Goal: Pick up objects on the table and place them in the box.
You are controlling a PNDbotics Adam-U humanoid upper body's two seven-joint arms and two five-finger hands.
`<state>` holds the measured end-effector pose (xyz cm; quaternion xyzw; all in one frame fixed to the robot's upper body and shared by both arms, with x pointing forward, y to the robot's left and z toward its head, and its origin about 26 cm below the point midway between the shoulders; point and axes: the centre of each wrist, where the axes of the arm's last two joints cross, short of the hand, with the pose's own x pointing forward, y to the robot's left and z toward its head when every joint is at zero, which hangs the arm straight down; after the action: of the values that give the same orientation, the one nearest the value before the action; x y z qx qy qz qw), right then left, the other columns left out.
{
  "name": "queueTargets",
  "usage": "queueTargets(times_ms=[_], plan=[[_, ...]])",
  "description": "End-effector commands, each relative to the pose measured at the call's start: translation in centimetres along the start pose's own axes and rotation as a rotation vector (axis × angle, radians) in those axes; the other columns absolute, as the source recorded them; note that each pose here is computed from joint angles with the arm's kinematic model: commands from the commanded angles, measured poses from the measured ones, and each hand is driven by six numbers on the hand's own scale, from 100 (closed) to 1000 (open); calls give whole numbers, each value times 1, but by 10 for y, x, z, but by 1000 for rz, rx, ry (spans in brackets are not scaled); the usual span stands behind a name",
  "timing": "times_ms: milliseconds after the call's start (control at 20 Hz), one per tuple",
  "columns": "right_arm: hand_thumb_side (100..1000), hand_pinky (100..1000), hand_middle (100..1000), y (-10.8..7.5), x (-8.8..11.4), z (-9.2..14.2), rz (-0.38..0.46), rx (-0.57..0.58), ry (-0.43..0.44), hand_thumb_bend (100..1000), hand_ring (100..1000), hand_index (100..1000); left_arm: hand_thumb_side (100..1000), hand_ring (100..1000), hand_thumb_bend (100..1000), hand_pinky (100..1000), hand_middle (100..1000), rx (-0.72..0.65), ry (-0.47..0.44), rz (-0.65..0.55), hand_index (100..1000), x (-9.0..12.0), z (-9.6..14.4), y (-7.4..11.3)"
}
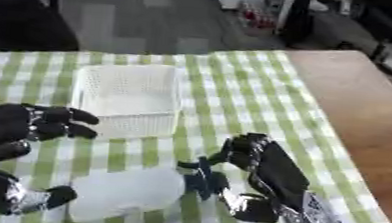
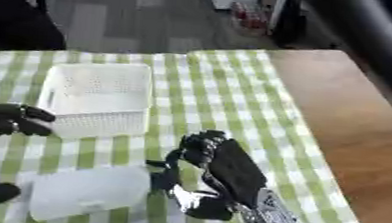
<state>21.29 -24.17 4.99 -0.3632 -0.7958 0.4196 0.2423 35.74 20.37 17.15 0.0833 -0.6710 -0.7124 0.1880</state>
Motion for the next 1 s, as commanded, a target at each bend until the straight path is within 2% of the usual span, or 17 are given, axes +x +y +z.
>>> queueTargets(times_ms=[50, 200, 250, 700, 1000], plan=[[1000, 367, 431, -5, -2, -4, 9, -8, -27, 100, 397, 607, 1000, 695, 359, 539, 880, 7, 2, 12, 893, -3, -3, 8], [1000, 366, 431, -6, -3, -5, 7, -6, -35, 100, 396, 608, 1000, 698, 372, 545, 880, -19, -3, 24, 894, -4, -6, 5], [1000, 366, 431, -7, -4, -5, 5, -5, -37, 100, 396, 608, 1000, 701, 409, 550, 882, -30, -2, 26, 897, -4, -7, 4], [1000, 366, 433, -10, -8, -10, -5, 9, -64, 100, 397, 610, 1000, 714, 376, 568, 886, -77, 29, 59, 902, -14, -16, -16], [1000, 366, 434, -11, -8, -11, -7, 11, -70, 100, 397, 610, 1000, 728, 377, 580, 885, -88, 34, 39, 903, -16, -21, -28]])
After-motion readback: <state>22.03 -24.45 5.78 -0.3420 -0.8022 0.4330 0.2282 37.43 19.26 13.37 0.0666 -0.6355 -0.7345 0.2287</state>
